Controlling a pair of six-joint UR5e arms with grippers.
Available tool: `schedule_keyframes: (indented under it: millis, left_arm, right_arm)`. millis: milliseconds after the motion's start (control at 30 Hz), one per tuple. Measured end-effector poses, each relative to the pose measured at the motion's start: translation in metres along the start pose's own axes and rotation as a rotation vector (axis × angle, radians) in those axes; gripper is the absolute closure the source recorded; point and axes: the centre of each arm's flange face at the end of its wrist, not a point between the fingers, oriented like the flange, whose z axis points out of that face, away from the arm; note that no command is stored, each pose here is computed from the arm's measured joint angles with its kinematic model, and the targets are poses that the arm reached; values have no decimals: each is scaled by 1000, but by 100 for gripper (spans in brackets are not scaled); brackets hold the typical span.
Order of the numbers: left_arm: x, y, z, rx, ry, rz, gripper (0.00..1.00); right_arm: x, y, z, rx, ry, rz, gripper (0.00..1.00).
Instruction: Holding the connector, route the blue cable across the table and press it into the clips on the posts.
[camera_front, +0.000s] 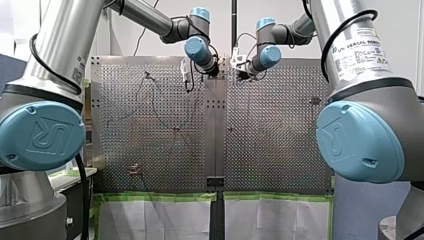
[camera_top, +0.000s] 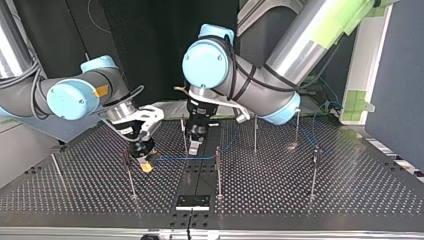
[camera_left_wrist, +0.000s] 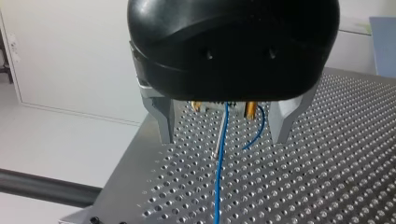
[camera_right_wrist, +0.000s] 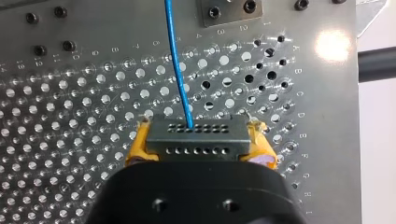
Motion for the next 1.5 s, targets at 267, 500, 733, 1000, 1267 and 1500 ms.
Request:
schedule_keyframes:
  millis: [267, 500, 733, 1000, 1267, 1500]
  left_arm:
    - [9, -5, 28, -5, 3, 2, 0]
    - [20, -14, 50, -7, 8, 5, 0]
    - [35, -11, 71, -29, 6, 6, 0]
    - [38, -8, 74, -59, -2, 6, 31]
    - [38, -9, 72, -65, -3, 0, 100]
    - [52, -3, 69, -104, 13, -28, 100]
  right_arm:
    - [0, 0, 0, 0, 1, 0, 100]
    - [0, 1, 0, 0, 1, 0, 100]
    - [0, 2, 0, -1, 1, 2, 100]
    - [0, 2, 0, 0, 0, 2, 100]
    - [0, 2, 0, 1, -2, 3, 100]
    - [-2, 0, -1, 4, -10, 8, 100]
